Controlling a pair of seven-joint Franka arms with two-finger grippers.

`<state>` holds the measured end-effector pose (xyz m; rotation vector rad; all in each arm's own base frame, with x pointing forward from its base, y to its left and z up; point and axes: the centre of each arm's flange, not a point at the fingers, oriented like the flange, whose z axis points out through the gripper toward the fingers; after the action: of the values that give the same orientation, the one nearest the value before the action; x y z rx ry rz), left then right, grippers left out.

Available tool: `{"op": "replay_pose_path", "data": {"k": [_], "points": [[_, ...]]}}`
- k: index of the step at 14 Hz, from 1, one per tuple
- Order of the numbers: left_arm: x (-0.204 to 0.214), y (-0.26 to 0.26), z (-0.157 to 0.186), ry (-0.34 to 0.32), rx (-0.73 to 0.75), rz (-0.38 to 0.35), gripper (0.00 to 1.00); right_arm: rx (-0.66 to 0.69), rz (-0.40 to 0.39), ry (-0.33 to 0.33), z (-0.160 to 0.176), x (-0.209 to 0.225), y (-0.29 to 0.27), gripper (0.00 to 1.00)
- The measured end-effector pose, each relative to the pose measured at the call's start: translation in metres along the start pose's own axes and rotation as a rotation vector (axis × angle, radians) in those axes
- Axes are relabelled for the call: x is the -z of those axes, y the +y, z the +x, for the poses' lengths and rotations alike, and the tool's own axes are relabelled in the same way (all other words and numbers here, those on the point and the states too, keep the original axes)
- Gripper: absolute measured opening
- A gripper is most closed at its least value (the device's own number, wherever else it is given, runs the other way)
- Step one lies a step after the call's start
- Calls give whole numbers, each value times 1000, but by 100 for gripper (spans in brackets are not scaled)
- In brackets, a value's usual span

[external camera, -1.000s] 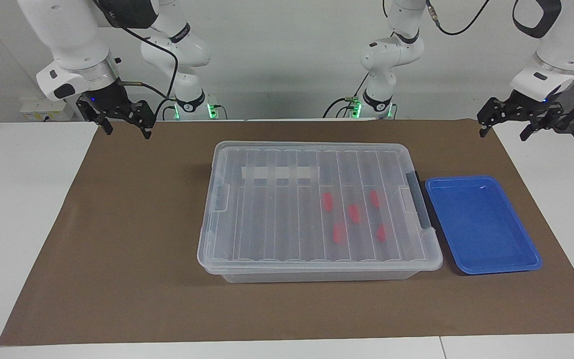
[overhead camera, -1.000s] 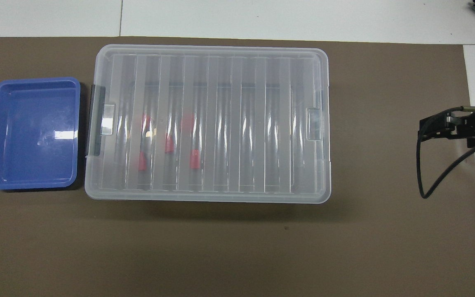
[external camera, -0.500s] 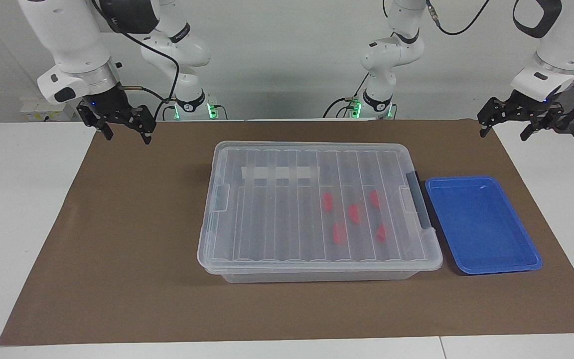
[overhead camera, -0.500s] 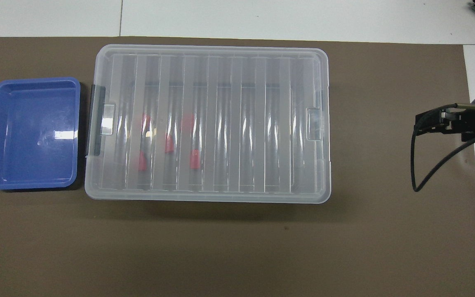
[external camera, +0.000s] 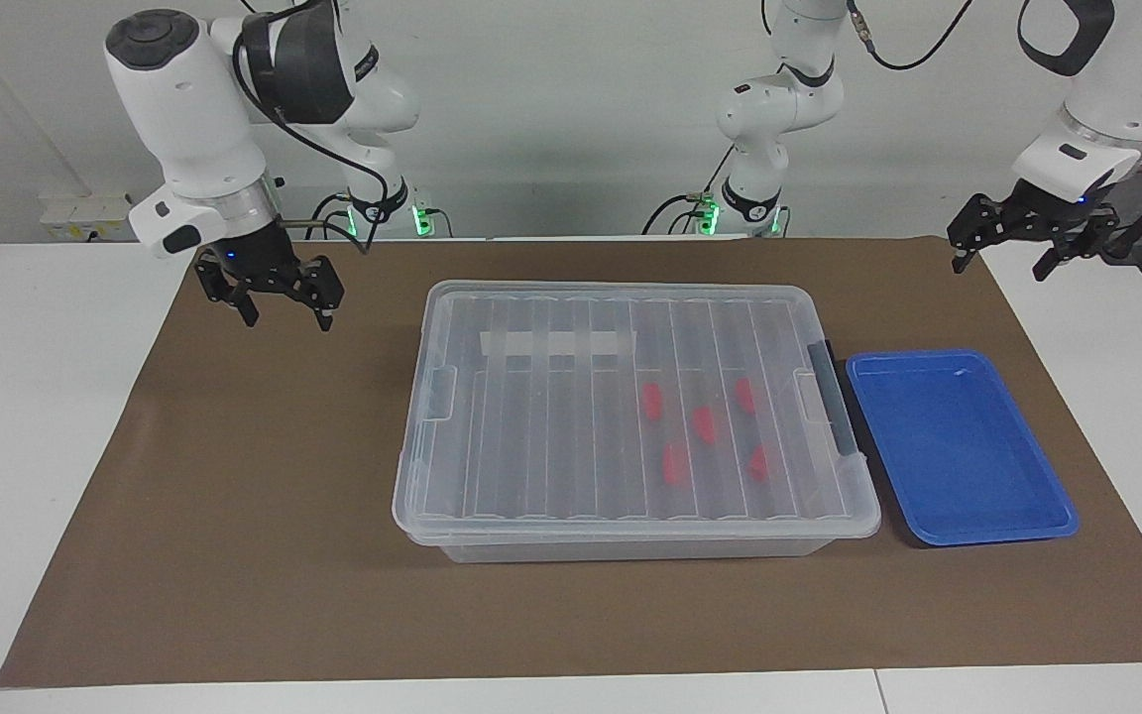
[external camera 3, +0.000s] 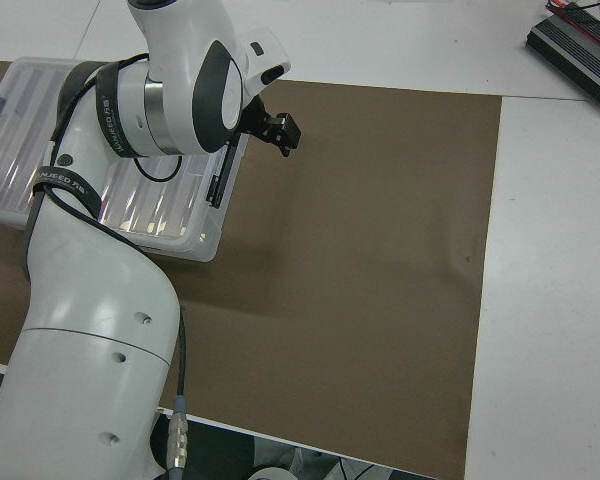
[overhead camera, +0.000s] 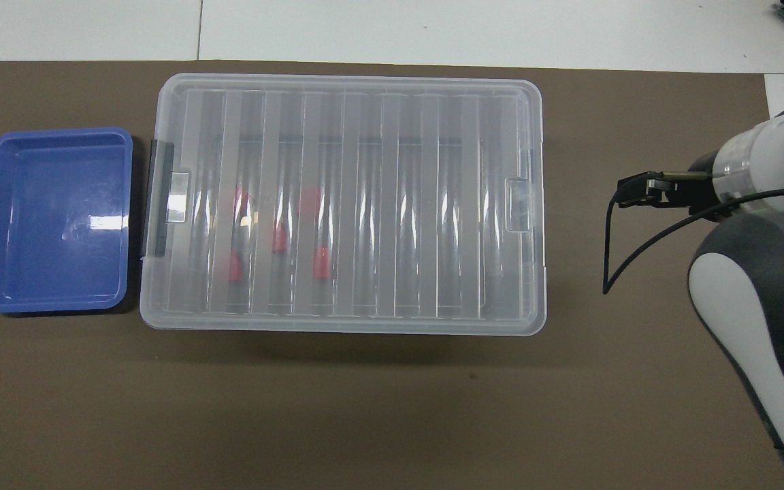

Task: Place red block in blue tray from box
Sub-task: 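Reach the right gripper to the clear lid edge while the left gripper approaches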

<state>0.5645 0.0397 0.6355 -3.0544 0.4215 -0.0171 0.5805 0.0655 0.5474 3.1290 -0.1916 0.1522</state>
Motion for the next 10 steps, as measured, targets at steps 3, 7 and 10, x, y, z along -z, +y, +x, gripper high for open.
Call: {"op": "replay_pose_path", "data": {"k": [3,7,10], "points": [[-6,3,-1,-14,-4,-4,100,26,17,14,3,-25,-42,99],[-6,15,2,-15,-25,-4,100,27,28,3,-1,-57,-91,99],[-6,20,4,-11,-35,-3,100,32,20,-24,-1,-77,-96,99]]}}
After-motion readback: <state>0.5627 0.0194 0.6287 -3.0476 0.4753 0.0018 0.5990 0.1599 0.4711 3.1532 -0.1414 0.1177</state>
